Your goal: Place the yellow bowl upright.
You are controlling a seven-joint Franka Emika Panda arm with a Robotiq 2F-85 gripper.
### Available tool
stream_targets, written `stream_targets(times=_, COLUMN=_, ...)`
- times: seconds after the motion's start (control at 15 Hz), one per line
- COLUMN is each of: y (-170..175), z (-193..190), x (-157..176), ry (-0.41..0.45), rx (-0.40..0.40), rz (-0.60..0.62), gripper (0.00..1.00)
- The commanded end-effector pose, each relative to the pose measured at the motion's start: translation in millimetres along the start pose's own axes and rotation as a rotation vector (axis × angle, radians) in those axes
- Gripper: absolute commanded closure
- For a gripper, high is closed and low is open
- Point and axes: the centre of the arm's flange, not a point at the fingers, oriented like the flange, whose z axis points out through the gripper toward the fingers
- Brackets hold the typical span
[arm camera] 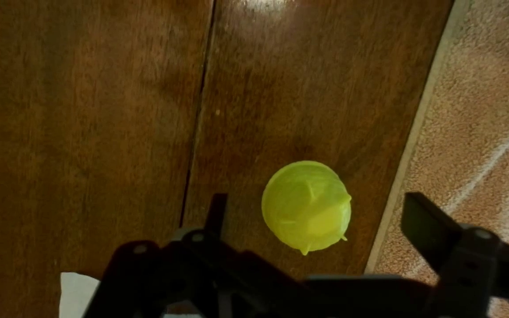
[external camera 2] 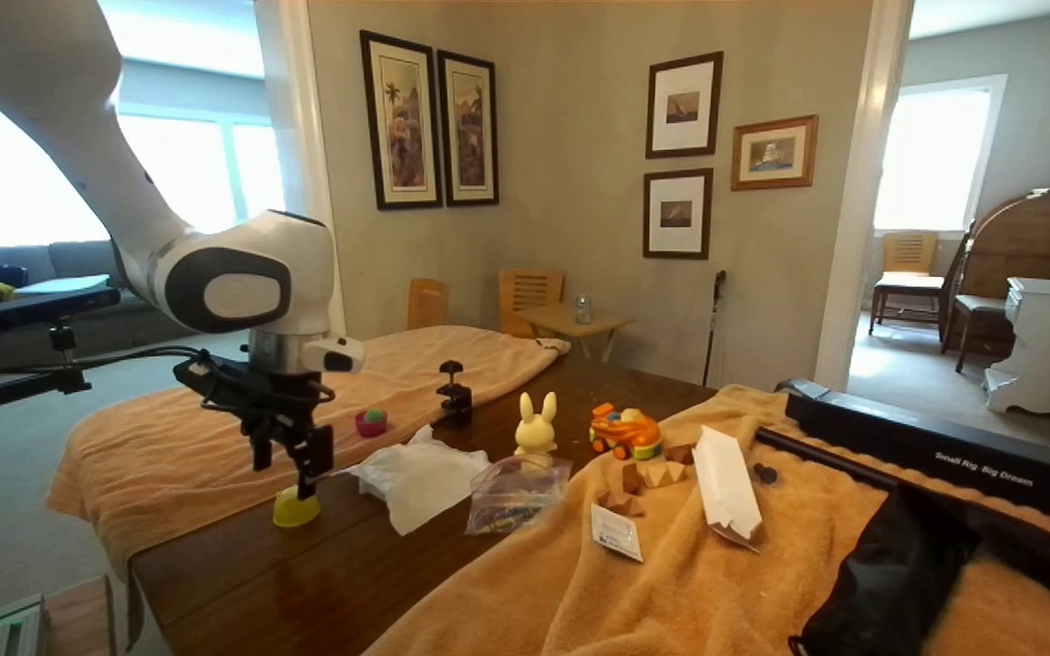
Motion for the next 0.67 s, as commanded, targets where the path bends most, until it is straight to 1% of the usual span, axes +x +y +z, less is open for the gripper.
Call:
stream_targets(times=0.0, y=-4, z=11, x=6, ry=0.011, rx=0.002, rz=-0.034, gripper=0.0)
stream_targets(times=0.07, y=-3, z=14, x=8, ry=0.032, rx=-0.003, rz=-0.033, gripper=0.0)
stream_targets(times=0.27, y=-2, z=21, x=15, ry=0.055, rx=-0.019, rz=-0.042, gripper=0.0)
stream_targets(times=0.6, y=-8, z=31, x=21, ry=0.067, rx=0.005, rz=-0.052, gripper=0.0)
